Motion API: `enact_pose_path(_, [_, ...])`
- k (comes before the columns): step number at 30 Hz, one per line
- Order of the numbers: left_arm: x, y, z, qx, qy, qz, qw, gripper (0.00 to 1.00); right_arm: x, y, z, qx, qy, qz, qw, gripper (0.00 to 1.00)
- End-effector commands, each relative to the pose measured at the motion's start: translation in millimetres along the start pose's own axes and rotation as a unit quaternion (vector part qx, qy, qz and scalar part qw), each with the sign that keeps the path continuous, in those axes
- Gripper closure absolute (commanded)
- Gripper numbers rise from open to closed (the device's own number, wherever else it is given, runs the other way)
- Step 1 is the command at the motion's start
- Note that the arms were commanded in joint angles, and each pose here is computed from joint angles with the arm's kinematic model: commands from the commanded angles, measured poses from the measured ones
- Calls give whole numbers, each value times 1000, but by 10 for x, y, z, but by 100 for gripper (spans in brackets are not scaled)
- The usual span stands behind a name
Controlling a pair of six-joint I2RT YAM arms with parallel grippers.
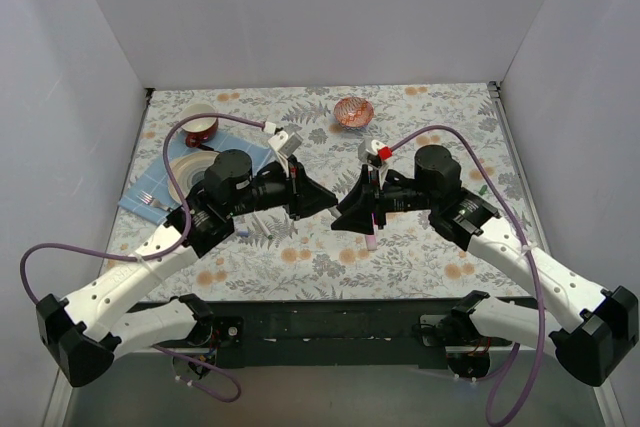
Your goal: Insert the pens into the pen caps
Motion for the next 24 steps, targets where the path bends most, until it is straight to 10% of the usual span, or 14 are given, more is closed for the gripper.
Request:
enact_pose_path(1, [-7, -28, -112, -3, 31, 22, 999, 100, 20, -11, 122, -25, -52, -9, 998, 55])
enact_pose_path(10, [38, -115, -73, -8, 11, 6, 1000, 100, 89, 135, 110, 1, -58, -2, 998, 99])
enact_pose_path(15, [-34, -282, 183, -44, -125, -49, 990, 20, 90, 272, 0, 36, -17, -31, 999, 99])
enact_pose_path(24, [-394, -412, 810, -107, -403, -103, 903, 10, -113, 403, -381, 110, 137, -88, 980, 99])
Point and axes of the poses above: each gripper's point midway between its finger pads, its own x axis out along the fingers, its own z axis along the line the jaws close on, y = z × x, the point moved 5 cm from there along -x, back along the fingers, and after that the axes turned 2 degrees about x, right-handed, at the moved point
